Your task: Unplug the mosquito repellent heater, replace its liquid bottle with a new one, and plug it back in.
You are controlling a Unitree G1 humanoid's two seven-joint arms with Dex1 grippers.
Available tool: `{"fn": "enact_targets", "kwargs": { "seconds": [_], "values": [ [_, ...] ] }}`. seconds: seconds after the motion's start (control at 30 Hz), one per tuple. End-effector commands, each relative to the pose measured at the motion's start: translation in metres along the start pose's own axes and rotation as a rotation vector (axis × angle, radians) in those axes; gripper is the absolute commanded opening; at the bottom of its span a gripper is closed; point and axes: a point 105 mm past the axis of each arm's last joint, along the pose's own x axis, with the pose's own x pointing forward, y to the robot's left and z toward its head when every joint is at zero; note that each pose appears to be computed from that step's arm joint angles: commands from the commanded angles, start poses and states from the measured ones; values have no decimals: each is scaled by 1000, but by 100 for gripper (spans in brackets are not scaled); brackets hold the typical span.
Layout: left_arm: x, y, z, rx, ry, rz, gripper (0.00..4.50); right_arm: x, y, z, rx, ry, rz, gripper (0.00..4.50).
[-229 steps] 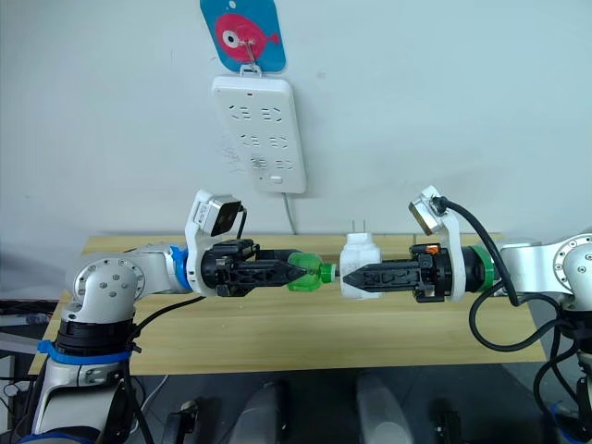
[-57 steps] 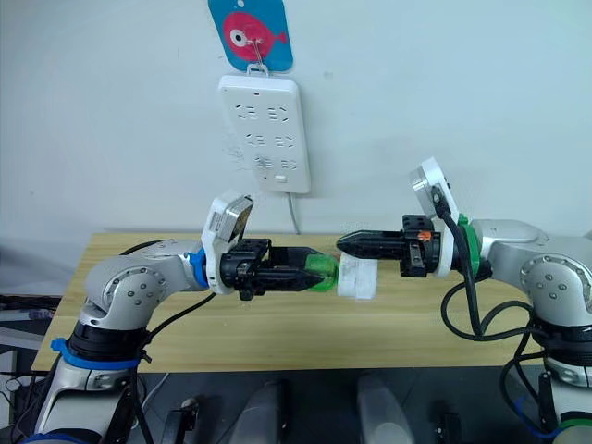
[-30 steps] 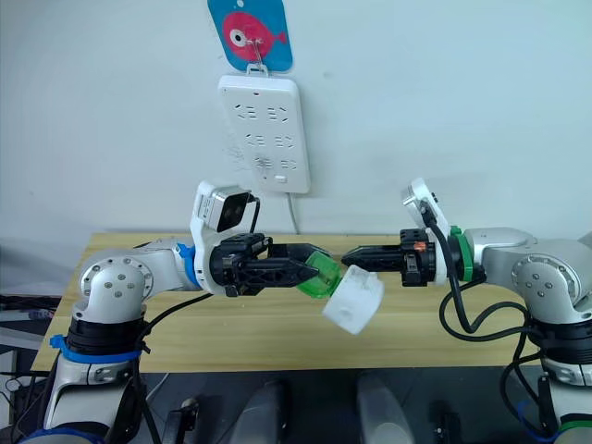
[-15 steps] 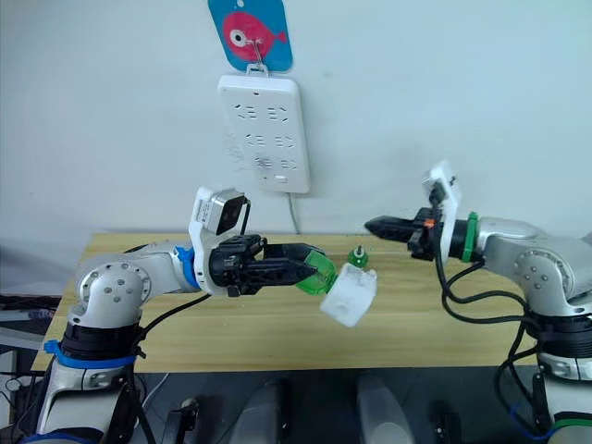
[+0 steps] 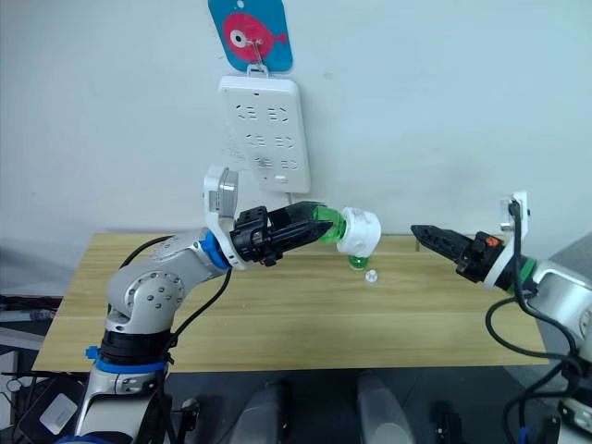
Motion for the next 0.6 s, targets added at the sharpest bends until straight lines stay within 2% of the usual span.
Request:
{"fn": "enact_targets", "kwargs": {
  "seconds": [0.03,0.13,0.27,0.43,0.6],
  "values": [
    [5,2,7,63,-48,39,225,2,32,-9,171,-113,51,450],
    [7,2,5,64,-59,48,225,13,53,-21,291,-182,63,450],
    [9,2,3,75,-68,58,225,30,68,-22,451,-261,9,450],
    [11,3,4,99,-80,66,225,42,88,-30,530,-236,6,450],
    [11,5,5,99,-91,73,225,43,90,-29,570,-247,-11,450]
  ]
}}
